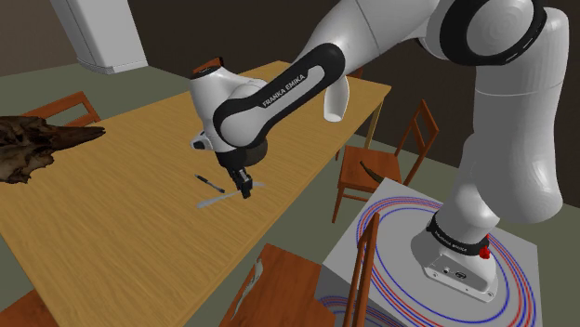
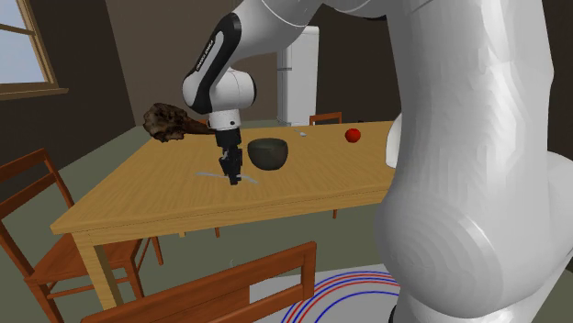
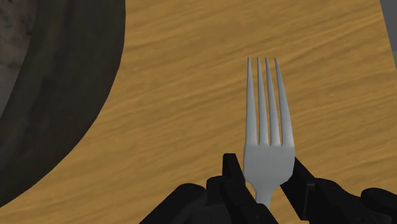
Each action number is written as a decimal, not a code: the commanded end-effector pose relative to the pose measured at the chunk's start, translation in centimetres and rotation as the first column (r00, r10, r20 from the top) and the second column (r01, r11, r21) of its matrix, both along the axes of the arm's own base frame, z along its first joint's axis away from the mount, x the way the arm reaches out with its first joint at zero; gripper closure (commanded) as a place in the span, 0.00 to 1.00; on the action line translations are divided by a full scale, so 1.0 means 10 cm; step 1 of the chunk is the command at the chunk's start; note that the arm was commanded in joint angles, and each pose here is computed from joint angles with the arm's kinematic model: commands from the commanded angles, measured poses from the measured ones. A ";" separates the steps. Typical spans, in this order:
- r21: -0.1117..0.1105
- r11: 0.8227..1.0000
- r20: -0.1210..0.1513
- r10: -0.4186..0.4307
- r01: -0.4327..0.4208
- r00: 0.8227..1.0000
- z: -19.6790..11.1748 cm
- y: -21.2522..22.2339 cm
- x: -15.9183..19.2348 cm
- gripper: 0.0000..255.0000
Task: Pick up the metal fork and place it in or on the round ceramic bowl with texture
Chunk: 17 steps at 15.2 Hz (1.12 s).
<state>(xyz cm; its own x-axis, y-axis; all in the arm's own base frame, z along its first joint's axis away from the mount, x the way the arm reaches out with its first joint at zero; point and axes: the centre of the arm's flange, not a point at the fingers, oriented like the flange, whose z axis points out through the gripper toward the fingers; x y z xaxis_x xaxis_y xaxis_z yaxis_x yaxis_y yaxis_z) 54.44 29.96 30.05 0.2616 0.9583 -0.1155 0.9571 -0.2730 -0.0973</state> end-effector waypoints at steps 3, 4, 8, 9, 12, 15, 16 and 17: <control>0.000 1.000 -0.001 0.000 0.000 1.000 0.00 0.00 0.00 1.00; 0.000 1.000 -0.001 0.000 0.000 1.000 0.05 0.00 0.00 1.00; 0.000 1.000 -0.001 0.000 0.000 1.000 0.26 0.00 0.00 1.00; 0.000 1.000 -0.001 0.000 0.000 1.000 0.31 0.00 0.00 1.00; 0.000 1.000 -0.001 0.000 0.000 1.000 0.47 0.00 0.00 1.00; 0.000 1.000 -0.001 0.000 0.000 1.000 0.63 0.00 0.00 1.00; 0.000 1.000 -0.001 0.000 0.000 1.000 0.68 0.00 0.00 1.00; 0.000 1.000 -0.001 0.000 0.000 1.000 0.74 0.00 0.00 1.00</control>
